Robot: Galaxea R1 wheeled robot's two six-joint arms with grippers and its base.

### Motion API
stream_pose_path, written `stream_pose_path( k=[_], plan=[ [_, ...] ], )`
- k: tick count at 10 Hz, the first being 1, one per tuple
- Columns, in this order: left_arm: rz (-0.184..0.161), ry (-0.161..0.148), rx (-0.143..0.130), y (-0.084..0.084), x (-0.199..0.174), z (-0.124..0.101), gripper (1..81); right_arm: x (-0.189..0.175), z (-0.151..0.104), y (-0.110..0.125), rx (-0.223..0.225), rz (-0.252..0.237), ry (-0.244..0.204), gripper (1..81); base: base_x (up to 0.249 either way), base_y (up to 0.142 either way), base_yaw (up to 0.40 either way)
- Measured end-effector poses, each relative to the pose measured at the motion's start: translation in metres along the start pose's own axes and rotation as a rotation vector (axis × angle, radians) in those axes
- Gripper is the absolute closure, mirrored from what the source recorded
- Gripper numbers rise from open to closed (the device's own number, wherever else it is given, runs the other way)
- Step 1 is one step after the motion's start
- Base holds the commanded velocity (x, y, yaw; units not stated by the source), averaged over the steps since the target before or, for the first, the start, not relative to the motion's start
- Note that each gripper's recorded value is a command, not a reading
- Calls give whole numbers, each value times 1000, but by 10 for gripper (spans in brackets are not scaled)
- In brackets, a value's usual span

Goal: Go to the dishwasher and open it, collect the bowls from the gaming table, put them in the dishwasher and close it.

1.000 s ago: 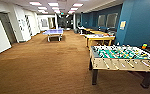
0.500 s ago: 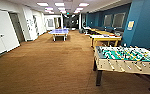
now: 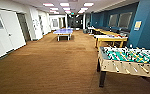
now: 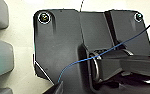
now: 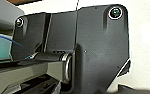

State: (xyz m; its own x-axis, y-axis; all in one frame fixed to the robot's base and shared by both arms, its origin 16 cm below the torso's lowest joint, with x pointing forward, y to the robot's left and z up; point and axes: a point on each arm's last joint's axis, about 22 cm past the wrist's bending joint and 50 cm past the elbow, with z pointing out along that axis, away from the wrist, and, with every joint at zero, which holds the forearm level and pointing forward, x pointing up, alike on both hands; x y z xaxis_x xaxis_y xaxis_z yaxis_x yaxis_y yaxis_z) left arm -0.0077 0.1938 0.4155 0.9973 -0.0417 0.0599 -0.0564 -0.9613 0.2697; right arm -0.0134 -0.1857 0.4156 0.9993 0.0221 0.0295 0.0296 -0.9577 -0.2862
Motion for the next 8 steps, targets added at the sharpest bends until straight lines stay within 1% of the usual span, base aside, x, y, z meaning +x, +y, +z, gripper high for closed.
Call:
stream_pose_path(
  k=[1,8],
  plan=[
    [0,0,0,0,0,0,10,0,0,0,0,0,-1,10,0,0,85],
    [-7,0,1,-1,0,0,10,0,0,0,0,0,-1,10,0,0,0]
  ],
)
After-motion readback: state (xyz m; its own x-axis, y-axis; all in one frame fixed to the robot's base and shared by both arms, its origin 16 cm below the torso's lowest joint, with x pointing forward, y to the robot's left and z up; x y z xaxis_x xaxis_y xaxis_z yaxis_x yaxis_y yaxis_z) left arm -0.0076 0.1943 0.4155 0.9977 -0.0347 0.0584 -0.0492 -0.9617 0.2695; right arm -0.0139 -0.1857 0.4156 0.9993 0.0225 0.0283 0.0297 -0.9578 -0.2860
